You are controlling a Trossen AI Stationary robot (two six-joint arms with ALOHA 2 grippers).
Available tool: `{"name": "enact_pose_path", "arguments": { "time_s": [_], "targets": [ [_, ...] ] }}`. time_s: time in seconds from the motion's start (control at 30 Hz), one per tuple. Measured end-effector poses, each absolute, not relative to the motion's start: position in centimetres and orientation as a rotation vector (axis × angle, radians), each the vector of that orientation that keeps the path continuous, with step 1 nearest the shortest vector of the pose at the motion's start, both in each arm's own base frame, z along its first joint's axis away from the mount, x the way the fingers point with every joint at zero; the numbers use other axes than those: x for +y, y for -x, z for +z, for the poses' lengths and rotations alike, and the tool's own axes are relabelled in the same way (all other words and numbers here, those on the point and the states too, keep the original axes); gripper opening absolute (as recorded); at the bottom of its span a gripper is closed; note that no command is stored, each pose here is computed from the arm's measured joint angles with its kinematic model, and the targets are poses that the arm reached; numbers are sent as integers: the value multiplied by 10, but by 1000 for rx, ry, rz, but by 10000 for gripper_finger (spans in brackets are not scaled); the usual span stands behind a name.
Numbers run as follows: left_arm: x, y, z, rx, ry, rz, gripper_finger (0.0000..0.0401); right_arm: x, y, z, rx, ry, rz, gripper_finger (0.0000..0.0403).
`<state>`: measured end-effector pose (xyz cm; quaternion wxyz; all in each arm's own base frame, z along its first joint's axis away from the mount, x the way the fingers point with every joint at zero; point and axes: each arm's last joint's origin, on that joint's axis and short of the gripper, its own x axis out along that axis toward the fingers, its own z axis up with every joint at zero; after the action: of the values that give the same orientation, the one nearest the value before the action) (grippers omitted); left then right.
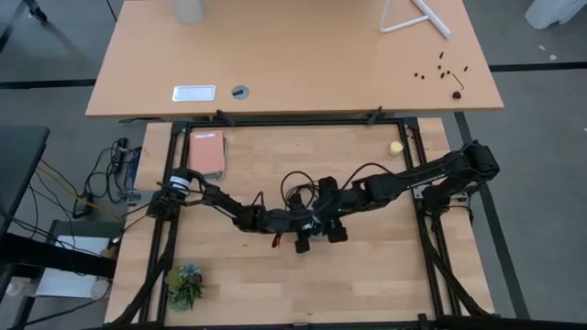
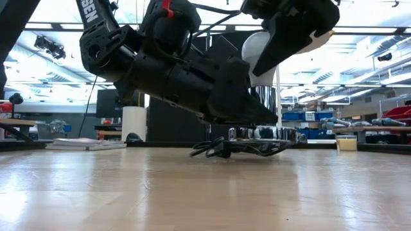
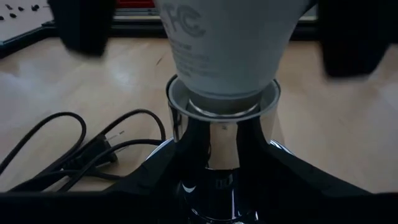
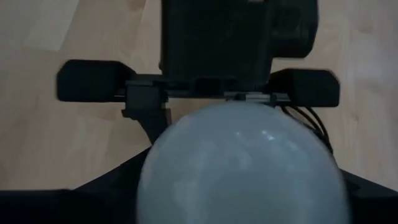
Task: Screw lightbulb
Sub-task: Insert the lightbulb into the lamp
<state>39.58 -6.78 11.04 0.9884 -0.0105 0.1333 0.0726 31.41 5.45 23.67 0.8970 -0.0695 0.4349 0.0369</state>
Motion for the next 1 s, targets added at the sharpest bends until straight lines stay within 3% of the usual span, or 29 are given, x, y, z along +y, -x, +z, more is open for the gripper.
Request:
{"name": "enact_pose_path", "arguments": {
  "time_s": [0.37, 1.0],
  "targets": [
    [-68, -396, 110, 270, 31, 148, 195, 55, -312, 244, 950, 173, 94, 332],
    [-68, -396, 109, 279, 67, 125, 195, 61, -304, 262, 1090, 199, 100, 336]
  ]
}}
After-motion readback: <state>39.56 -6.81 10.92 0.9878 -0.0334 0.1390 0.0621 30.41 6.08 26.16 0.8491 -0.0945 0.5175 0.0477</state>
